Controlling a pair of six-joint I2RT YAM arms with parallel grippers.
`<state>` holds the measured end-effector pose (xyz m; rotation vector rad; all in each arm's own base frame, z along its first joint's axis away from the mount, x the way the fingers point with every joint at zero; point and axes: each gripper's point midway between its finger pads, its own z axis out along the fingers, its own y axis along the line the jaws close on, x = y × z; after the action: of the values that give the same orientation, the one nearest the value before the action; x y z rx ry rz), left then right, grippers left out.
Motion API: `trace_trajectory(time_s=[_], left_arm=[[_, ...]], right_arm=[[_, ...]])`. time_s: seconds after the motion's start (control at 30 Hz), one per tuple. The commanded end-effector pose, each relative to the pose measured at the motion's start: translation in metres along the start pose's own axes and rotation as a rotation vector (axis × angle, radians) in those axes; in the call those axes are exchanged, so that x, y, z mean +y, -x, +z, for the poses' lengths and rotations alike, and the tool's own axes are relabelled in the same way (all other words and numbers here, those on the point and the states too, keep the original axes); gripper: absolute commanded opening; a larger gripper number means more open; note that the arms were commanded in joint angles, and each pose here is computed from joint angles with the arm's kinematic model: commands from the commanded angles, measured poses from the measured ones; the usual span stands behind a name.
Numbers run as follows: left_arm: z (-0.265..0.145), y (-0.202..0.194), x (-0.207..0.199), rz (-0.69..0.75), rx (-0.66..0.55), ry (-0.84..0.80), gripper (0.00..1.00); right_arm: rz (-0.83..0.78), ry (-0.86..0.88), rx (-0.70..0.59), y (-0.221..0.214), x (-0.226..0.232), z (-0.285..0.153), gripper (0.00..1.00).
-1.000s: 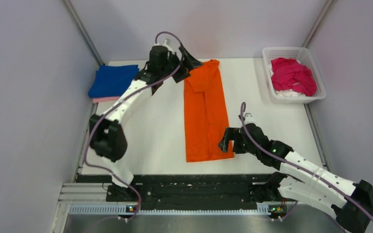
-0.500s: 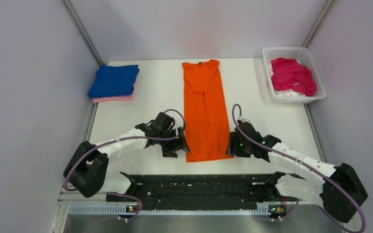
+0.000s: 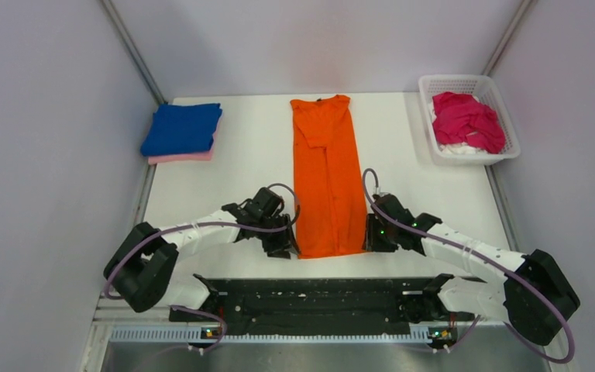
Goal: Fold and stack the t-shirts
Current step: Grab the bottom of the folded rectangular tshirt with both arms
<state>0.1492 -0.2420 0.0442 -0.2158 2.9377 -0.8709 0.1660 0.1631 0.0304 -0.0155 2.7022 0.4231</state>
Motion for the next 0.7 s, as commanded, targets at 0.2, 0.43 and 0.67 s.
trace_trajectory(time_s=[0.2,0.43,0.67], left_arm=[[0.022,-0.012,-0.011,0.026,0.063,-0.008,0.30],[0.024,-0.003,-0.009,0.029,0.024,0.026,0.29],[0.031,0.010,-0.011,0.049,-0.009,0.050,0.28]], right_arm=[[-0.021,0.038,0.008,0.000,0.005,0.005,0.31],[-0.015,0.044,0.018,-0.006,0.003,0.005,0.30],[-0.006,0.038,0.023,-0.009,0.001,0.007,0.30]])
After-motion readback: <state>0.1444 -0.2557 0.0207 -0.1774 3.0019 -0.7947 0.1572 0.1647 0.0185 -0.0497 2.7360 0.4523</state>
